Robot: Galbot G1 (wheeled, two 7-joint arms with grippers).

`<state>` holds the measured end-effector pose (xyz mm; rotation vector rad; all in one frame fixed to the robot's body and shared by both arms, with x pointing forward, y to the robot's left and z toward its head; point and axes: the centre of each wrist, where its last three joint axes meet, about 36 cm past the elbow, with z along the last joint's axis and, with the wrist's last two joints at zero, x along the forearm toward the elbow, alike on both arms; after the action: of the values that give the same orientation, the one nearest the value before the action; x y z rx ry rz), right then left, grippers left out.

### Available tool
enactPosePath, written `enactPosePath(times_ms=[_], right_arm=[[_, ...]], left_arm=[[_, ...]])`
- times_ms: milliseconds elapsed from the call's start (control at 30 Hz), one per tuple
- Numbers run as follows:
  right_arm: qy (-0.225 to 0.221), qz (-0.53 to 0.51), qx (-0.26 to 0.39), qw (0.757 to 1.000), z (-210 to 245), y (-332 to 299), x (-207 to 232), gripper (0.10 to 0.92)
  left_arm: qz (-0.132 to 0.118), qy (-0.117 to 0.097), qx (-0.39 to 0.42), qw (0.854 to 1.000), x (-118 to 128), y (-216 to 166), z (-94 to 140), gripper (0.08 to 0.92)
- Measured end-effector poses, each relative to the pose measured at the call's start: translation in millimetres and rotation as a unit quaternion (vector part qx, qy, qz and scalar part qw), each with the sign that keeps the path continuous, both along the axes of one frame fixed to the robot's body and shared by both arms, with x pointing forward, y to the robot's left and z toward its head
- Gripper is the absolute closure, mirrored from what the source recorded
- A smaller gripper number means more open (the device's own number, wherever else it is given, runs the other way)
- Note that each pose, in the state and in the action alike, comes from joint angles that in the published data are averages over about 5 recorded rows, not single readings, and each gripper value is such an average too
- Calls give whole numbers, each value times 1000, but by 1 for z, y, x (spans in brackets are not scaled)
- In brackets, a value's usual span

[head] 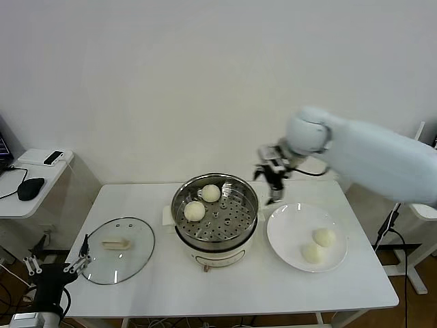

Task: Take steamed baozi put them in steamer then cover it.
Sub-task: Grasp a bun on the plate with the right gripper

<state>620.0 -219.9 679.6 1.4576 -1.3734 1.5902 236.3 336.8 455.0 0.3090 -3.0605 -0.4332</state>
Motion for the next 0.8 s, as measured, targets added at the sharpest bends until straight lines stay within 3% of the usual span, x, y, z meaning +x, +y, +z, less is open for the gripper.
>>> enactPosePath(times_ms=[367,800], right_arm=[[23,-53,-31,998,-67,-103,-43,200],[58,-88,-55,993,-152,-143,-71,200]], left_arm=[[-5,10,1,1000,-1,-2,-2,177],[0,15,1,1000,-3,-1,-4,177]])
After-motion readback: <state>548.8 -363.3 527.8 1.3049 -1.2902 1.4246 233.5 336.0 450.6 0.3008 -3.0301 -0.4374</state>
